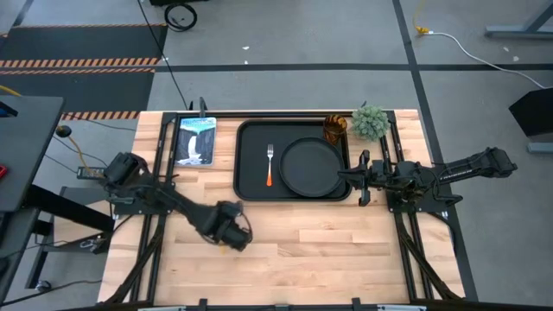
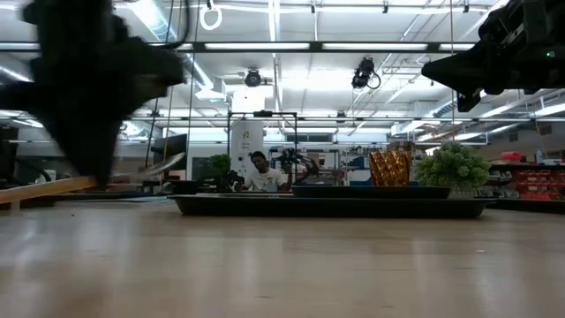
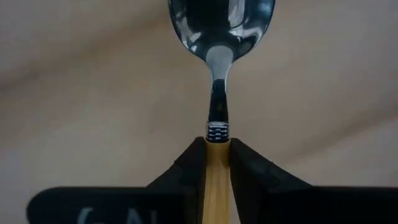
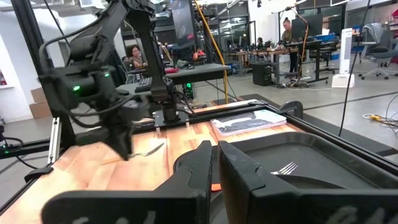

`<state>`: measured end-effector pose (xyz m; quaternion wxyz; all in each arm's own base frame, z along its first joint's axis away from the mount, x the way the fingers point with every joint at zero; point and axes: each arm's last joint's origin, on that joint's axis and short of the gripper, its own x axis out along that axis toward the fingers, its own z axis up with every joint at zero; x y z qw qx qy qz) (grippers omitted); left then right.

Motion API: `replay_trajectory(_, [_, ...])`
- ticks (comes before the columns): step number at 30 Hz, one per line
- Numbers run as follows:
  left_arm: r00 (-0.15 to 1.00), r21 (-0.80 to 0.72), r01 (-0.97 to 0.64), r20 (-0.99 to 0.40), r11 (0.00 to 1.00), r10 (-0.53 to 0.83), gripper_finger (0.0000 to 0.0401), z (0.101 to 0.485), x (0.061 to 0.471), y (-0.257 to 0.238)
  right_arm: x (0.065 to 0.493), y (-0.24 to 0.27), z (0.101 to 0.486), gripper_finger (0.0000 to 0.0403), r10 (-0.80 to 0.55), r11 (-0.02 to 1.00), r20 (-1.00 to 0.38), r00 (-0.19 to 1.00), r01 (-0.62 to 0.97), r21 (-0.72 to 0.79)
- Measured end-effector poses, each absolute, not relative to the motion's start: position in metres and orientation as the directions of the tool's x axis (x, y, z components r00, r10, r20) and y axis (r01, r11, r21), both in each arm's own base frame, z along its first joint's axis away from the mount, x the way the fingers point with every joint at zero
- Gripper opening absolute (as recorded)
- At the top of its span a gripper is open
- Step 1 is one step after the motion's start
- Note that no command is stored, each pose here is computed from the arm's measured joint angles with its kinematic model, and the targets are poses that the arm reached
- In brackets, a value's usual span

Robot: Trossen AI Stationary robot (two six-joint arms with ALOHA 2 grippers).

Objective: Pick and place plate/cup/fork/spoon on tray
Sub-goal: Put the yellow spoon on the black serving tray to the left of the orange fork

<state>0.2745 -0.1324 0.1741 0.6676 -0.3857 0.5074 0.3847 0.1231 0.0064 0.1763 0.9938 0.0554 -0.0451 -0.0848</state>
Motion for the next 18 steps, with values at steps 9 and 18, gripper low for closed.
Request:
replay_trajectory(9, [0.233, -0.142, -0.925, -0.944, 0.353, 0.232, 0.0064, 0.192, 0.309, -0.068, 0.123, 0.006, 0.176, 0.0034, -0.174, 0.979, 0.080, 0.982, 0.164, 0.118])
replay_trajectory(18, [0.277, -0.194, -0.931, -0.928, 0.311, 0.248, 0.0067, 0.213, 0.332, 0.011, 0.123, 0.006, 0.176, 0.0034, -0.174, 0.979, 0.080, 0.982, 0.164, 0.118])
